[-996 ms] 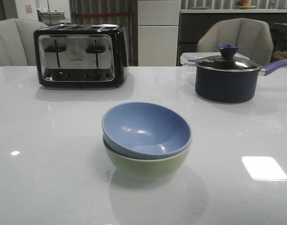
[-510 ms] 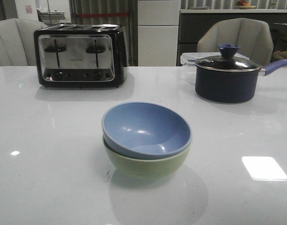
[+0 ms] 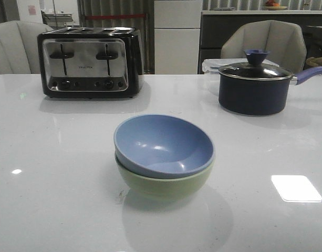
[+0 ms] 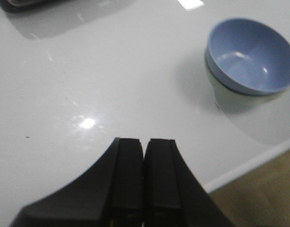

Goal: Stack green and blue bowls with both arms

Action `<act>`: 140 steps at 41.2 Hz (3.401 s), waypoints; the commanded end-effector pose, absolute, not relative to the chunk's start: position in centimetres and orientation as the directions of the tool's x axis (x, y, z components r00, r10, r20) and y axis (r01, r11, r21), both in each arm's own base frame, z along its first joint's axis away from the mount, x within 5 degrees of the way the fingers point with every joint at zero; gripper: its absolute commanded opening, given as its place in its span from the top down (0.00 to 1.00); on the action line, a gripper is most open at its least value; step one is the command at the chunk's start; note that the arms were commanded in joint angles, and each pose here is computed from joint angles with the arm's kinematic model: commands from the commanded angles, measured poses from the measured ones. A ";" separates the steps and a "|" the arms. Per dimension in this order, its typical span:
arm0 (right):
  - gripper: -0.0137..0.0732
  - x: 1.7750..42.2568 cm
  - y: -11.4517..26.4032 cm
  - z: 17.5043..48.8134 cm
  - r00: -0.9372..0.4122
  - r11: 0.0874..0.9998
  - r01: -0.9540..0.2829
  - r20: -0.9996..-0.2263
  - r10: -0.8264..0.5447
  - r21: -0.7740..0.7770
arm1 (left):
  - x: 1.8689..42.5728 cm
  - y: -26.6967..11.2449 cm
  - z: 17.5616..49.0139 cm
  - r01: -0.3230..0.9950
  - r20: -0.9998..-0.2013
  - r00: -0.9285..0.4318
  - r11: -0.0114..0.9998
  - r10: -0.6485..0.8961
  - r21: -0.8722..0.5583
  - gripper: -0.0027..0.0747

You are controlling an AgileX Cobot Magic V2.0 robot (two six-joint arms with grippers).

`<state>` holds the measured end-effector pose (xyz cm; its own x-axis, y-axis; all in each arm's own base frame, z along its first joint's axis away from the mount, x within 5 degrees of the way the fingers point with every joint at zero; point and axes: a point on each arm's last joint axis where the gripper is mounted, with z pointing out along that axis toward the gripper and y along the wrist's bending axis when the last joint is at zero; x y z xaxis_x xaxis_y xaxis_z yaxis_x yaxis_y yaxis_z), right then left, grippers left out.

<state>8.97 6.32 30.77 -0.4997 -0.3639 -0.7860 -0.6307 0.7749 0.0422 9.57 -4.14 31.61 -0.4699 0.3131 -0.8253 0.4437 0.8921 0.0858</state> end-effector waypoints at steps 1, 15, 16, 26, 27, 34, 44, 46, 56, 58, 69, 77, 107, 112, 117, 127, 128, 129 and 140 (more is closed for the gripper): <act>0.81 9.3 6.4 32.0 -0.444 0.779 -0.626 -0.833 -0.329 0.026 | 9.0 -2.9 32.3 0.336 -0.930 -0.309 0.938 0.200 0.090 0.85; 0.81 9.3 6.4 32.0 -0.445 0.779 -0.626 -0.833 -0.330 0.026 | 6.0 -0.5 24.7 0.084 -0.998 0.031 0.995 0.058 0.061 0.85; 0.81 9.3 6.4 32.0 -0.445 0.779 -0.626 -0.833 -0.330 0.026 | 5.9 -0.5 24.2 0.078 -0.997 0.055 0.995 0.054 0.058 0.85; 0.81 9.3 6.4 32.0 -0.445 0.779 -0.626 -0.833 -0.330 0.026 | 5.7 -0.4 21.6 0.066 -0.990 0.137 0.997 0.041 0.051 0.85; 0.81 9.3 6.4 32.0 -0.444 0.779 -0.626 -0.833 -0.329 0.026 | 5.7 -0.4 21.7 0.066 -0.989 0.143 0.997 0.041 0.051 0.85; 0.81 9.3 6.4 32.0 -0.444 0.779 -0.626 -0.833 -0.329 0.026 | 5.3 -0.3 21.9 0.047 -0.983 0.182 0.998 0.041 0.050 0.85; 0.81 9.3 6.4 32.0 -0.444 0.779 -0.626 -0.833 -0.330 0.026 | 5.3 -0.2 21.9 0.038 -0.982 0.184 0.998 0.043 0.050 0.85; 0.81 9.3 6.4 32.0 -0.444 0.779 -0.626 -0.833 -0.330 0.026 | 5.3 -0.3 21.9 0.042 -0.982 0.184 0.998 0.042 0.050 0.85; 0.81 9.3 6.4 32.0 -0.444 0.779 -0.626 -0.833 -0.330 0.026 | 5.3 -0.4 21.9 0.075 -0.982 0.186 0.996 0.036 0.050 0.85; 0.81 9.3 6.4 32.0 -0.444 0.779 -0.626 -0.833 -0.330 0.026 | 5.3 -0.5 21.9 0.083 -0.982 0.186 0.995 0.034 0.050 0.85; 0.81 9.3 6.4 32.0 -0.444 0.779 -0.626 -0.833 -0.330 0.026 | 5.3 -0.5 21.9 0.086 -0.982 0.184 0.995 0.034 0.050 0.85; 0.81 9.3 6.4 32.0 -0.444 0.779 -0.626 -0.833 -0.330 0.026 | 5.3 -0.5 21.9 0.086 -0.982 0.184 0.995 0.034 0.050 0.85; 0.81 6.0 0.7 25.5 -0.052 0.994 -0.089 -0.996 -0.070 -0.066 | 5.3 -0.5 21.9 0.086 -0.982 0.184 0.995 0.034 0.050 0.85; 0.81 5.6 0.3 23.1 0.005 0.998 -0.019 -0.998 -0.065 -0.065 | 5.3 -0.5 21.9 0.086 -0.982 0.184 0.995 0.034 0.050 0.85; 0.81 5.5 0.1 21.4 0.042 0.998 0.004 -0.997 -0.063 -0.063 | 5.3 -0.5 21.9 0.086 -0.982 0.184 0.995 0.034 0.050 0.85; 0.81 5.5 0.0 20.5 0.081 1.000 0.001 -0.997 -0.017 -0.017 | 5.3 -0.5 21.9 0.086 -0.983 0.182 0.995 0.034 0.050 0.85; 0.81 5.5 0.0 20.6 0.083 1.000 0.002 -0.996 -0.017 -0.017 | 5.3 -0.5 21.9 0.086 -0.983 0.182 0.995 0.034 0.050 0.85; 0.81 5.5 0.0 20.6 0.083 1.000 0.002 -0.996 -0.017 -0.017 | 5.3 -0.5 21.9 0.086 -0.983 0.182 0.995 0.034 0.050 0.85; 0.81 5.5 0.0 20.6 0.082 1.000 0.002 -0.997 -0.016 -0.016 | 5.3 -0.5 21.9 0.086 -0.983 0.182 0.995 0.034 0.050 0.85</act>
<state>5.68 0.29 19.54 -0.0279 -0.0177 -0.9995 -0.0313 0.9994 -0.0169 5.59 -0.50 21.07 0.0802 0.0611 -0.9949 0.0845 0.9941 0.0679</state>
